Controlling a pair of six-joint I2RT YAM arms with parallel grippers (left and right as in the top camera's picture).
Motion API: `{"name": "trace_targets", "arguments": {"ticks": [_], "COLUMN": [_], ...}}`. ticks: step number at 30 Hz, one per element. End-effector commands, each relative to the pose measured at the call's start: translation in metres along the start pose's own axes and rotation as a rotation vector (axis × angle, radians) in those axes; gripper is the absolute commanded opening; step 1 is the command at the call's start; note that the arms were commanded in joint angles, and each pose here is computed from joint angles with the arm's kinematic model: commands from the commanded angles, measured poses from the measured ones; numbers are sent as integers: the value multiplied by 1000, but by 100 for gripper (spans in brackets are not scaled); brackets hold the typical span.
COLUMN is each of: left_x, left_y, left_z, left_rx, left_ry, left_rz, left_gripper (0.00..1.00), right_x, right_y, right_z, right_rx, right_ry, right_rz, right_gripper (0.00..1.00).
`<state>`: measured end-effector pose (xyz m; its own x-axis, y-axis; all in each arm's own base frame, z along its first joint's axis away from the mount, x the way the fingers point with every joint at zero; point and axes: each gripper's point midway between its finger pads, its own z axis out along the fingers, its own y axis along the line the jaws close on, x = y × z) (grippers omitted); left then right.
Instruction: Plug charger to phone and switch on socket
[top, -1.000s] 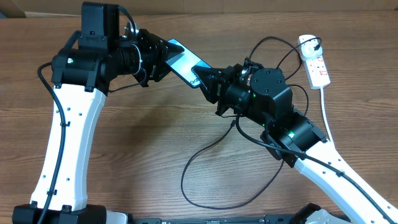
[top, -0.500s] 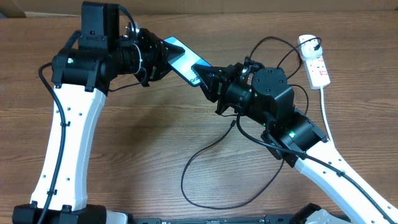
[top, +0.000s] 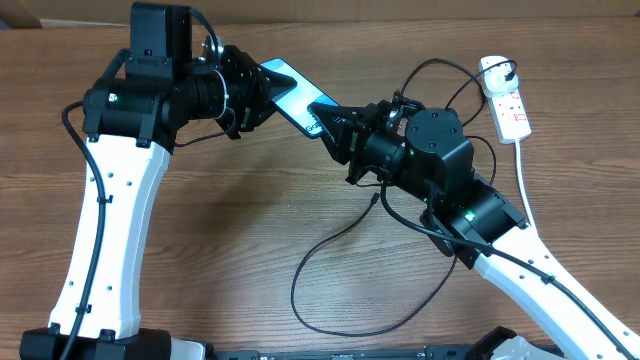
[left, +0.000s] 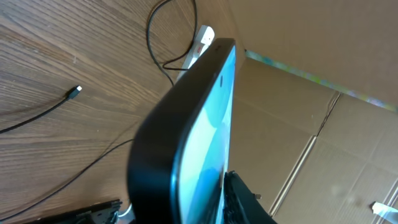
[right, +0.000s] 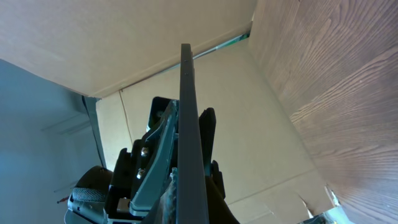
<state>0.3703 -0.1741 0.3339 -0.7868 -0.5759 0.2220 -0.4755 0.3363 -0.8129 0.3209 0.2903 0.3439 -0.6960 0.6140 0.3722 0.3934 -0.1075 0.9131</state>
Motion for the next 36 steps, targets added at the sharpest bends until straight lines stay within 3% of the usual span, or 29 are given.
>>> {"name": "trace_targets", "arguments": {"ticks": [1, 13, 16, 19, 21, 22, 26, 32, 36], "left_x": [7, 6, 6, 5, 3, 0, -12, -40, -63], "left_y": [-3, -3, -3, -3, -2, -1, 5, 16, 47], "left_z": [4, 4, 4, 4, 4, 5, 4, -1, -14], "left_rx": [15, 17, 16, 13, 11, 3, -27, -104, -278], "left_ry": [45, 44, 42, 33, 27, 7, -65, -221, -368], "left_rz": [-2, 0, 0, 1, 1, 5, 7, 96, 163], "left_gripper": [13, 4, 4, 4, 4, 5, 4, 4, 4], "right_x": [31, 40, 40, 40, 40, 40, 39, 28, 1], "right_y": [16, 12, 12, 12, 11, 11, 10, -5, -38], "right_z": [-8, -6, -6, -6, -6, -6, -6, -5, -9], "right_rx": [-22, -14, -14, -13, -11, -13, -7, 48, 186], "right_ry": [119, 137, 137, 137, 137, 136, 134, 87, -29], "right_rz": [-23, -23, -23, -31, -44, -66, -86, -169, -251], "right_gripper": [5, 9, 14, 27, 44, 60, 87, 97, 100]}}
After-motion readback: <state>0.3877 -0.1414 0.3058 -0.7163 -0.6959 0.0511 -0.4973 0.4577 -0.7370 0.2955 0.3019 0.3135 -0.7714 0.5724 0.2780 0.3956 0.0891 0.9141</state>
